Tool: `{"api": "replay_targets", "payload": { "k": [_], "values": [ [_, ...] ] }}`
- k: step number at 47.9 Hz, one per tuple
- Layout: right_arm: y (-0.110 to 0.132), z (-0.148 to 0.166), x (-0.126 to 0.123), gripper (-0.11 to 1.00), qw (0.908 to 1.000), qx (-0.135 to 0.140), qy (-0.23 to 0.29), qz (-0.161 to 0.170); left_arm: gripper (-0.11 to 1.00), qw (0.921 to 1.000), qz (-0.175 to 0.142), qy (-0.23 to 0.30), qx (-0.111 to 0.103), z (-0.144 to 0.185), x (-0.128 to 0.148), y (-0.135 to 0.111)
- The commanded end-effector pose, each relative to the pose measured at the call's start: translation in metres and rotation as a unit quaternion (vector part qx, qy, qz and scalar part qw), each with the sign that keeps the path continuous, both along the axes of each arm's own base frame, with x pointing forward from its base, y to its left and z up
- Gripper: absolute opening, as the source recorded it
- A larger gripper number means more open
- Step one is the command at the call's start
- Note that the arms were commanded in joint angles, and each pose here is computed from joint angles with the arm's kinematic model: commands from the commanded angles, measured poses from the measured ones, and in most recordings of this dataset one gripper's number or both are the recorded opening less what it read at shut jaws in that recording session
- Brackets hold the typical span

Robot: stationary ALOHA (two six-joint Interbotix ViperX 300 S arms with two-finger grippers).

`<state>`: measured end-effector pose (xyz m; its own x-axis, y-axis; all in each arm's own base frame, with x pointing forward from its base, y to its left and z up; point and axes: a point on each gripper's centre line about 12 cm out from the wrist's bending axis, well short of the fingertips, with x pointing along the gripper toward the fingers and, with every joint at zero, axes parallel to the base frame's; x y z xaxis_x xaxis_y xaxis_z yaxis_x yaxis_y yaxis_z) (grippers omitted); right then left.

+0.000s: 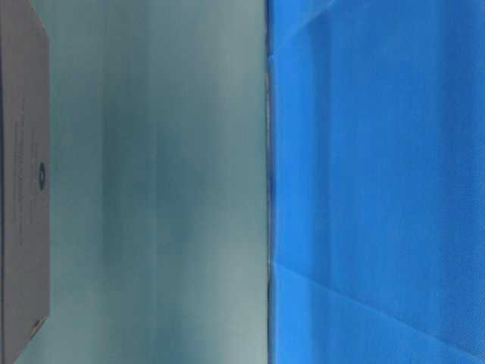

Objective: Lift up the cardboard box by clamping it between your arms.
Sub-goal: 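Lift the clamped box upward between both grippers, then lower the clamped box back onto the table with both grippers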

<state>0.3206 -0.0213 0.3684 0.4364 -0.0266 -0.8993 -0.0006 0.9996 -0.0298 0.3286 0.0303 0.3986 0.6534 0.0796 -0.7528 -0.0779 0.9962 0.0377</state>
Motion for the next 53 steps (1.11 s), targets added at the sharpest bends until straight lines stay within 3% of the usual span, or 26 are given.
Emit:
{"api": "replay_targets", "payload": {
  "k": [1, 16, 53],
  "values": [
    [0.001, 0.009, 0.011, 0.99, 0.9996, 0.008, -0.027, -0.01, 0.86, 0.9982, 0.005, -0.059, 0.0, 0.031, 0.011, 0.002],
    [0.0, -0.002, 0.011, 0.99, 0.9997, 0.01, -0.017, -0.012, 0.86, 0.9989, 0.006, -0.046, -0.001, 0.017, 0.012, 0.003],
    [-0.001, -0.146, 0.011, 0.99, 0.9998, 0.009, -0.009, -0.016, 0.86, 0.9995, 0.005, 0.03, -0.009, -0.152, 0.022, 0.004]
  ]
}}
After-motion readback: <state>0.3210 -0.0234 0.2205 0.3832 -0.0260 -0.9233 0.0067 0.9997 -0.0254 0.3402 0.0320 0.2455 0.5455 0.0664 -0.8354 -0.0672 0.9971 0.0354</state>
